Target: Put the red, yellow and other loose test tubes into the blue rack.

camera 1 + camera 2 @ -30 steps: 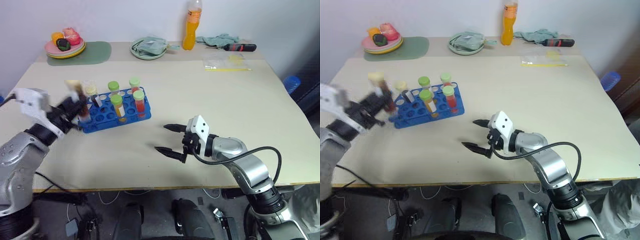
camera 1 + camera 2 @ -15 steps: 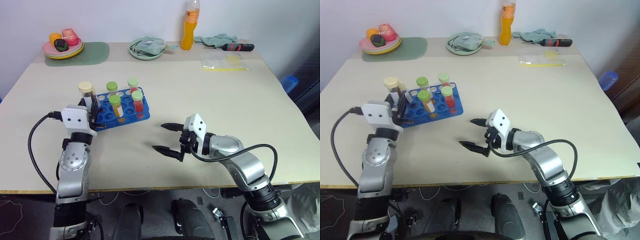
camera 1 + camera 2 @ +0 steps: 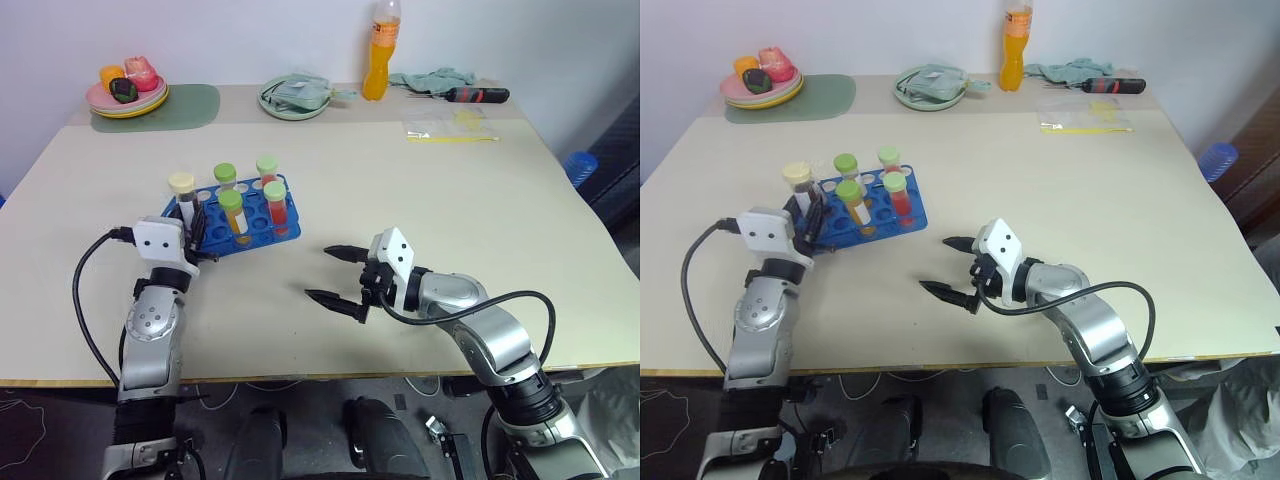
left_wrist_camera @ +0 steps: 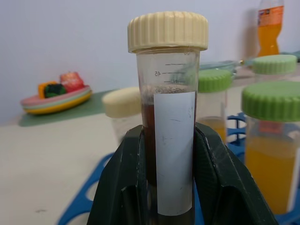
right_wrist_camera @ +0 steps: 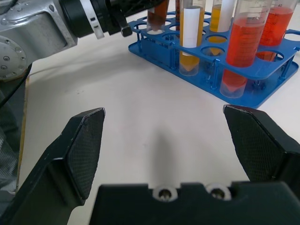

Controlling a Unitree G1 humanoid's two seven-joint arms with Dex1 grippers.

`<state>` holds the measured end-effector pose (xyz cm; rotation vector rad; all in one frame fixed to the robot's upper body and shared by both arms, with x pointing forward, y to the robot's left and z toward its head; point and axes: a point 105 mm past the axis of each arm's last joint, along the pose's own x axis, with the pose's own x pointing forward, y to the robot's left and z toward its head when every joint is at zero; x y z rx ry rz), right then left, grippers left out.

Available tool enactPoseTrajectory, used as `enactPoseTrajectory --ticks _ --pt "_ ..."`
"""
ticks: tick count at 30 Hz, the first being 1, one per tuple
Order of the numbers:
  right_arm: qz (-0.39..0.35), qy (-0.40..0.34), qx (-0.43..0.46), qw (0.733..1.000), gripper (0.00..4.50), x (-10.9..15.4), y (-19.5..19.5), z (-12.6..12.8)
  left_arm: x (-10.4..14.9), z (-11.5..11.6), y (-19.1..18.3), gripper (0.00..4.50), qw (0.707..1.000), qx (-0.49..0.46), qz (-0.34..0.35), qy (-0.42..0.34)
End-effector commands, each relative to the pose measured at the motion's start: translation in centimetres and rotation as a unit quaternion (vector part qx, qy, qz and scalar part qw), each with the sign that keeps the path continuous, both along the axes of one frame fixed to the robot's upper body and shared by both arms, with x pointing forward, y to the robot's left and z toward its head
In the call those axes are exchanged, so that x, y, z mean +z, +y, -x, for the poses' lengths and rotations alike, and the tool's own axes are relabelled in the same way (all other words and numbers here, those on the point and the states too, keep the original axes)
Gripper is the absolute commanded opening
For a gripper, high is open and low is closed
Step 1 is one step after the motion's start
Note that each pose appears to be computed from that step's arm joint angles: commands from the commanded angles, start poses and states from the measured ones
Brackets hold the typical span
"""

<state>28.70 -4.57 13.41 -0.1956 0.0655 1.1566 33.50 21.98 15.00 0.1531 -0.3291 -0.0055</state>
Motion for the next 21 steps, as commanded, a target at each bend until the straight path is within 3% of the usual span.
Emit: enactPoseTrajectory --ticks 1,5,9,12,17,21 --pt "-0.012 -0.025 0.007 1.000 4.50 1.4 0.2 0.3 0.4 -0.1 -0.3 0.77 1.000 -0.007 0.007 -0.011" --pt "-0.012 -0.026 0.007 1.000 4.50 1.4 0.2 0.3 0.0 0.1 -0.3 0.77 1.000 -0.006 0.006 -0.007" --pt "-0.013 -0.025 0.008 1.000 4.50 1.4 0.2 0.2 -0.2 0.3 -0.2 2.63 1.000 -0.002 0.005 -0.009" --pt "-0.017 -0.031 0.004 0.999 4.50 2.0 -0.2 -0.1 1.3 1.3 0.8 4.15 0.999 0.010 0.033 -0.039" --pt "-0.035 -0.040 -0.009 0.999 4.50 4.0 -2.2 -0.9 3.8 4.0 1.8 4.15 0.995 -0.010 0.075 -0.060" --pt "-0.029 -0.040 -0.051 0.997 4.50 5.4 -6.7 -2.0 5.8 8.6 3.5 4.15 0.996 -0.065 0.060 -0.026"
